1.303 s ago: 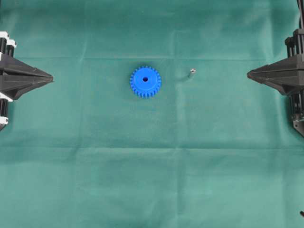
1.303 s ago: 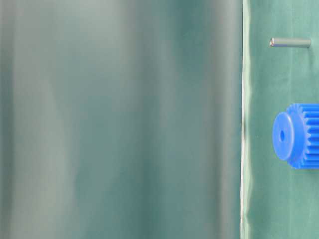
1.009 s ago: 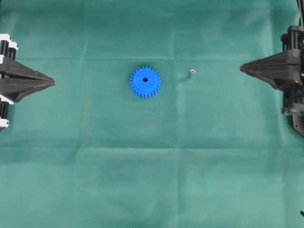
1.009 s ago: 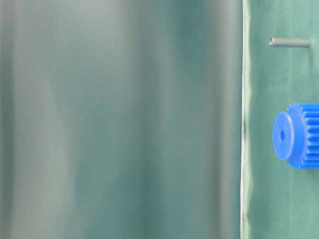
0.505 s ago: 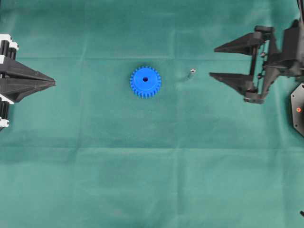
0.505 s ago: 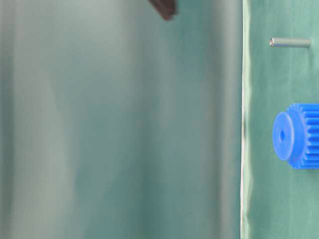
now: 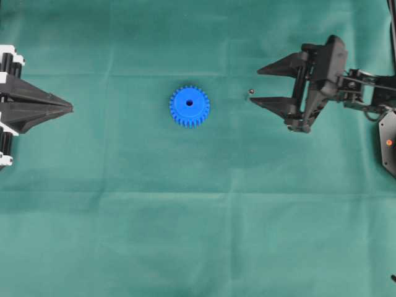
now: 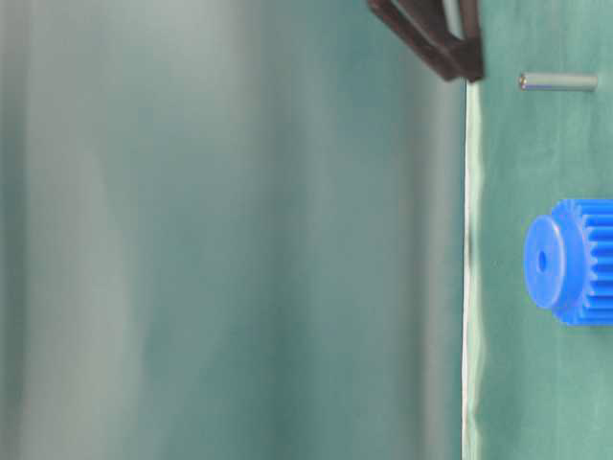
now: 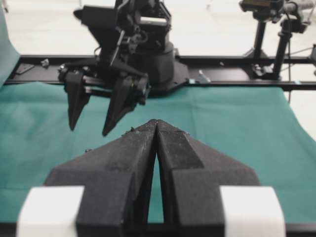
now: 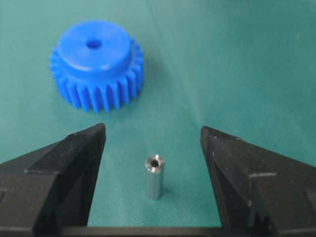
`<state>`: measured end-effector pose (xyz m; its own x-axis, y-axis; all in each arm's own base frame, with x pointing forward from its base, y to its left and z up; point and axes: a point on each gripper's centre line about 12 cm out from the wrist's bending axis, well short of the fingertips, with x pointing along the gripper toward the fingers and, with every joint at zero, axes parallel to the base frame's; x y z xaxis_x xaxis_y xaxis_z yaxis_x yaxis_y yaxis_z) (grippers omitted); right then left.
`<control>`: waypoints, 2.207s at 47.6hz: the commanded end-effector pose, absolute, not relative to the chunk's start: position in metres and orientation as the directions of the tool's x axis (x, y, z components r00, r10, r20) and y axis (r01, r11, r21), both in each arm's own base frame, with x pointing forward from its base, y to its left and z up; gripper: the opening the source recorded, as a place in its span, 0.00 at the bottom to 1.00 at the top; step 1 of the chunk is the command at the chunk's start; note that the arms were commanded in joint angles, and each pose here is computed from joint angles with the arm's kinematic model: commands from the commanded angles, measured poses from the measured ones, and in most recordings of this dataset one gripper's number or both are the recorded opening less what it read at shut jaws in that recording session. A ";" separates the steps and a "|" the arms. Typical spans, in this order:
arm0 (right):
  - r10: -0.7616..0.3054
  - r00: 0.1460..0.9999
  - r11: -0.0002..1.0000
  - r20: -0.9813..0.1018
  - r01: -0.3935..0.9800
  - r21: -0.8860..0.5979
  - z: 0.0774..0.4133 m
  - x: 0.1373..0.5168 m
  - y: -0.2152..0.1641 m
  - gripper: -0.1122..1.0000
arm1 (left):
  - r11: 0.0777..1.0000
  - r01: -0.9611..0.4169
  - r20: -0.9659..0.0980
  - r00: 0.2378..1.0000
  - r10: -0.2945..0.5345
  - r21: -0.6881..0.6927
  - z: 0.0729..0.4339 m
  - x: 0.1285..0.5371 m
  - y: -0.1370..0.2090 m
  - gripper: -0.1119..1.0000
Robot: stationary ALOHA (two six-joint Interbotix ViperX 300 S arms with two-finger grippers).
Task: Insert the shaft placed at a random location into the center hole of the medium gear at another random location.
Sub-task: 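Move the right gripper left and down over the silver shaft, then close the right gripper on the silver shaft and lift it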
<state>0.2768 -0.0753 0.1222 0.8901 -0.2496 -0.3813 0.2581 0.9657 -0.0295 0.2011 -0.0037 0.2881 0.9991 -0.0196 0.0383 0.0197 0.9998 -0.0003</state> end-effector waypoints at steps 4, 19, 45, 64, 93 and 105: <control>-0.263 0.892 0.963 -0.367 0.268 -0.037 0.116 0.287 -0.080 0.80 | 1.000 0.023 0.055 0.998 -0.023 0.001 0.295 0.204 -0.004 0.10; -0.261 0.873 0.961 -0.411 0.274 -0.029 0.100 0.291 -0.082 0.78 | 1.000 0.023 0.051 0.998 -0.023 0.001 0.295 0.204 -0.004 0.10; -0.259 0.873 0.962 -0.412 0.270 -0.031 0.100 0.291 -0.082 0.22 | 1.000 0.023 0.041 0.999 -0.023 0.001 0.293 0.204 -0.004 0.10; -0.261 0.890 0.962 -0.374 0.271 -0.027 0.123 0.293 -0.082 0.22 | 1.000 0.023 0.041 0.999 -0.023 0.001 0.294 0.204 -0.004 0.10; -0.252 0.904 0.966 -0.344 0.257 -0.034 0.188 0.291 -0.079 0.22 | 1.000 0.023 0.041 0.999 -0.023 0.001 0.294 0.204 -0.004 0.10; -0.250 0.905 0.966 -0.344 0.255 -0.033 0.189 0.292 -0.079 0.22 | 1.000 0.023 0.041 0.999 -0.023 0.001 0.294 0.204 -0.004 0.10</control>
<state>0.2863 -0.0777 0.1779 0.8932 -0.2492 -0.3743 0.2614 0.9650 -0.0186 0.2012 -0.0037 0.2865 0.9995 -0.0191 0.0245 0.0192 0.9998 -0.0018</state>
